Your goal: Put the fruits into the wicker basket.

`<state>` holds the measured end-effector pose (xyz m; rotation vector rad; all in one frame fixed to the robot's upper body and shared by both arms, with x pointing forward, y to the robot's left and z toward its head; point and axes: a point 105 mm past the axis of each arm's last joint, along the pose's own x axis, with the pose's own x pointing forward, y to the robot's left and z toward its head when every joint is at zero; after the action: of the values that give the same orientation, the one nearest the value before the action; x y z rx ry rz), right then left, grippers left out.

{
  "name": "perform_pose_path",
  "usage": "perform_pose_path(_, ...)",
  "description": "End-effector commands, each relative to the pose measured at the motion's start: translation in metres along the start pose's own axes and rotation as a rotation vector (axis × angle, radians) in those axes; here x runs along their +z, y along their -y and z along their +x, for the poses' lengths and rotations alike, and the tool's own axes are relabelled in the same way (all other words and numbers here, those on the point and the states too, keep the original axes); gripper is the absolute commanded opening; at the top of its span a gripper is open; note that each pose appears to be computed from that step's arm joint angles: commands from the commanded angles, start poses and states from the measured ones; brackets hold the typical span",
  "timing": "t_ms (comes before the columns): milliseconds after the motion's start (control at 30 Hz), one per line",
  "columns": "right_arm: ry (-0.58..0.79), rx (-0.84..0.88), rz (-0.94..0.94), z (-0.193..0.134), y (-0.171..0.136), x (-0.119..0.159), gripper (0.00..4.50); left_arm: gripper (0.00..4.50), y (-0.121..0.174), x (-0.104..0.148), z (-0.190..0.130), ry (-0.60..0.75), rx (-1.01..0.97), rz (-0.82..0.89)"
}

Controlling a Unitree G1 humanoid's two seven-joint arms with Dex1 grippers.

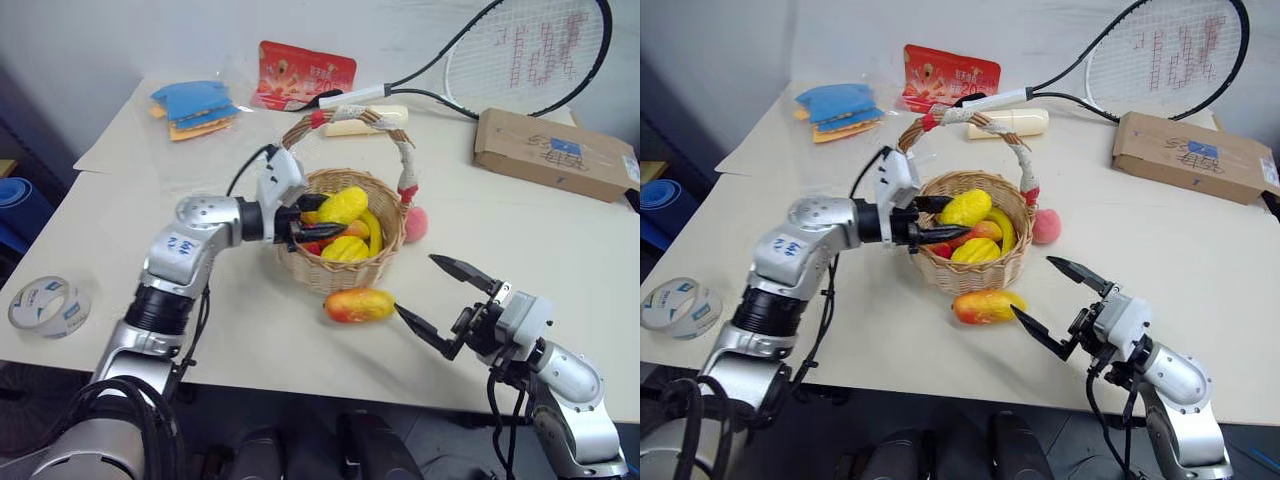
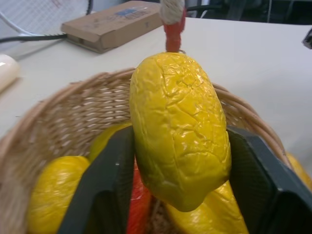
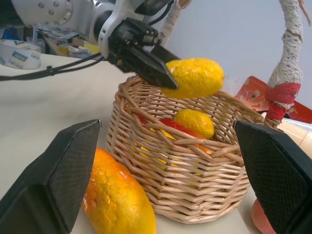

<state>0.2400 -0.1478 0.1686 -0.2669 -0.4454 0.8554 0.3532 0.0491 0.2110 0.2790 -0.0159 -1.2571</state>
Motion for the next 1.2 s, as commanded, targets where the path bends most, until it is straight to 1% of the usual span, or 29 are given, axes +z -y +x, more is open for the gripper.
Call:
perform_pose_path(33,0.006,-0.038,-0.024,-0.008,0.010,0.010,4.50,3.85,0.001,0.035,-0.008,0.098,0.001,0.111)
perform_pose_path(100,-0.060,-0.005,-0.049,-0.025,0.018,0.005,4.50,4.44,0.002,0.039,-0.026,0.115,-0.004,0.148)
perform_pose_path(200,-0.149,-0.022,-0.048,-0.053,0.039,0.003,4.50,4.48,0.014,0.044,-0.065,0.130,-0.044,0.208)
perform_pose_path(233,-0.186,-0.006,-0.046,-0.063,0.042,0.002,4.50,4.48,0.017,0.042,-0.080,0.113,-0.047,0.228)
perform_pose_path(333,-0.321,0.100,0.001,-0.089,0.040,-0.011,4.50,4.48,0.026,0.027,-0.117,0.017,-0.069,0.266)
perform_pose_path(367,-0.342,0.117,0.017,-0.094,0.039,-0.013,4.50,4.48,0.029,0.024,-0.123,-0.002,-0.080,0.271)
perform_pose_path(467,-0.384,0.195,0.049,-0.096,0.036,-0.025,4.50,4.48,0.049,-0.001,-0.143,-0.095,-0.142,0.258)
perform_pose_path(500,-0.378,0.216,0.070,-0.091,0.034,-0.027,4.50,4.48,0.054,-0.008,-0.148,-0.120,-0.159,0.242)
perform_pose_path(567,-0.336,0.265,0.111,-0.066,0.028,-0.032,4.50,4.48,0.064,-0.024,-0.155,-0.171,-0.174,0.198)
perform_pose_path(633,-0.334,0.308,0.136,-0.046,0.021,-0.037,4.50,4.48,0.071,-0.036,-0.157,-0.203,-0.180,0.179)
perform_pose_path(667,-0.328,0.325,0.144,-0.039,0.020,-0.038,4.50,4.48,0.073,-0.037,-0.155,-0.203,-0.181,0.176)
perform_pose_path(700,-0.332,0.313,0.202,-0.023,0.021,-0.041,4.50,4.48,0.075,-0.035,-0.151,-0.176,-0.177,0.158)
perform_pose_path(767,-0.447,0.382,0.247,-0.001,0.016,-0.055,4.50,4.48,0.075,-0.030,-0.142,-0.110,-0.134,0.131)
perform_pose_path(800,-0.455,0.414,0.258,0.008,0.013,-0.057,4.50,4.48,0.075,-0.029,-0.140,-0.098,-0.113,0.129)
perform_pose_path(833,-0.457,0.443,0.293,0.014,0.009,-0.059,4.50,4.48,0.075,-0.029,-0.138,-0.095,-0.098,0.126)
perform_pose_path(900,-0.440,0.481,0.304,0.027,0.007,-0.061,4.50,4.48,0.079,-0.031,-0.139,-0.105,-0.080,0.106)
perform_pose_path(1033,-0.468,0.563,0.353,0.042,0.003,-0.072,4.50,4.48,0.082,-0.037,-0.153,-0.162,-0.060,0.076)
perform_pose_path(1133,-0.498,0.632,0.387,0.044,-0.004,-0.080,3.87,4.50,0.082,-0.034,-0.159,-0.167,-0.060,0.073)
perform_pose_path(1200,-0.497,0.650,0.391,0.046,-0.006,-0.082,3.22,4.50,0.082,-0.032,-0.159,-0.165,-0.057,0.083)
